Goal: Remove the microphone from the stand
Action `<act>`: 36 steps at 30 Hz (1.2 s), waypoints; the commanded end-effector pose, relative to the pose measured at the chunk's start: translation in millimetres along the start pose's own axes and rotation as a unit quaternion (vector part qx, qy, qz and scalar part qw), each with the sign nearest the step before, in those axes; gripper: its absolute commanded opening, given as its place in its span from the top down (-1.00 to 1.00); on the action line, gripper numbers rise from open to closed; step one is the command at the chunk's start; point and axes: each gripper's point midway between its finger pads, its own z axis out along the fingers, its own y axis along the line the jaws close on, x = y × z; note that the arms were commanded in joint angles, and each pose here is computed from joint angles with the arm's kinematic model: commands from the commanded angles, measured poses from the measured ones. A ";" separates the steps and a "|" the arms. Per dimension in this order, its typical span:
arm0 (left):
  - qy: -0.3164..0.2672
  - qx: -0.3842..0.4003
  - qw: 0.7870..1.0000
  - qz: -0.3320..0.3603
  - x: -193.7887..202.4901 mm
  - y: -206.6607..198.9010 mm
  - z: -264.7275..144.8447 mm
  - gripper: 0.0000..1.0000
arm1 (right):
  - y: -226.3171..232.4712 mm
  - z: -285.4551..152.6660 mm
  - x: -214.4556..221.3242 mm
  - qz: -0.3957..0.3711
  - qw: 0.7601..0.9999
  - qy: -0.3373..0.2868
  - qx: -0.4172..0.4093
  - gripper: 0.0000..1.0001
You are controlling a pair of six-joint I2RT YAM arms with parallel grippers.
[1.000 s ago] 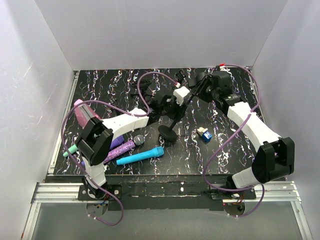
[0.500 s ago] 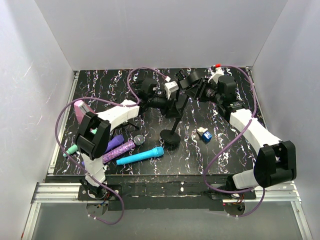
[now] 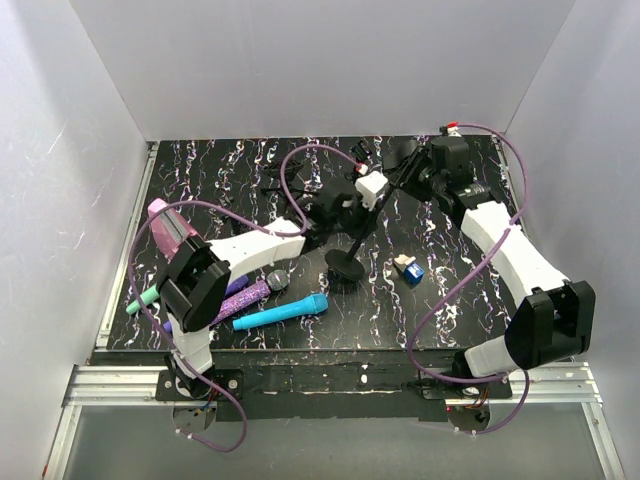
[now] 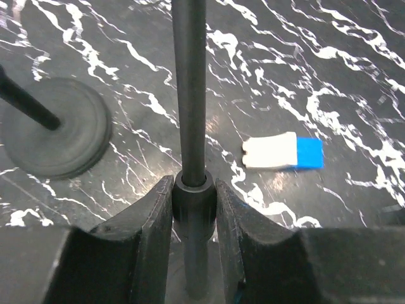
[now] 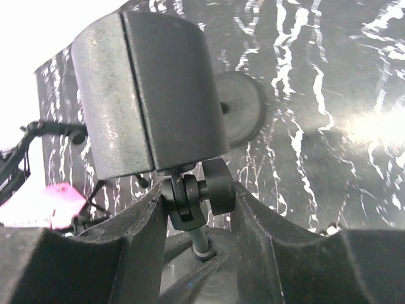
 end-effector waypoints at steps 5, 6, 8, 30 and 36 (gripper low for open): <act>0.003 -0.156 0.986 0.056 -6.7 43.3 -16.8 1.00 | -43.9 6.9 -12.5 0.050 0.987 -0.037 0.146 0.97; 0.009 -0.127 0.990 0.061 0.9 36.8 -13.6 0.98 | -44.3 12.1 -7.4 0.037 0.990 -0.031 0.133 0.97; 0.013 -0.057 0.996 0.061 5.8 20.9 -11.7 0.48 | -43.4 19.8 -3.0 0.011 0.995 -0.023 0.099 0.97; 0.007 0.273 0.959 -0.074 -2.7 -37.2 -14.6 -0.25 | 21.5 3.5 0.1 -0.081 0.986 -0.014 -0.147 0.97; 0.007 0.265 0.963 -0.056 -2.2 -50.2 2.4 0.41 | 17.5 1.6 -1.8 -0.073 0.988 -0.019 -0.133 0.97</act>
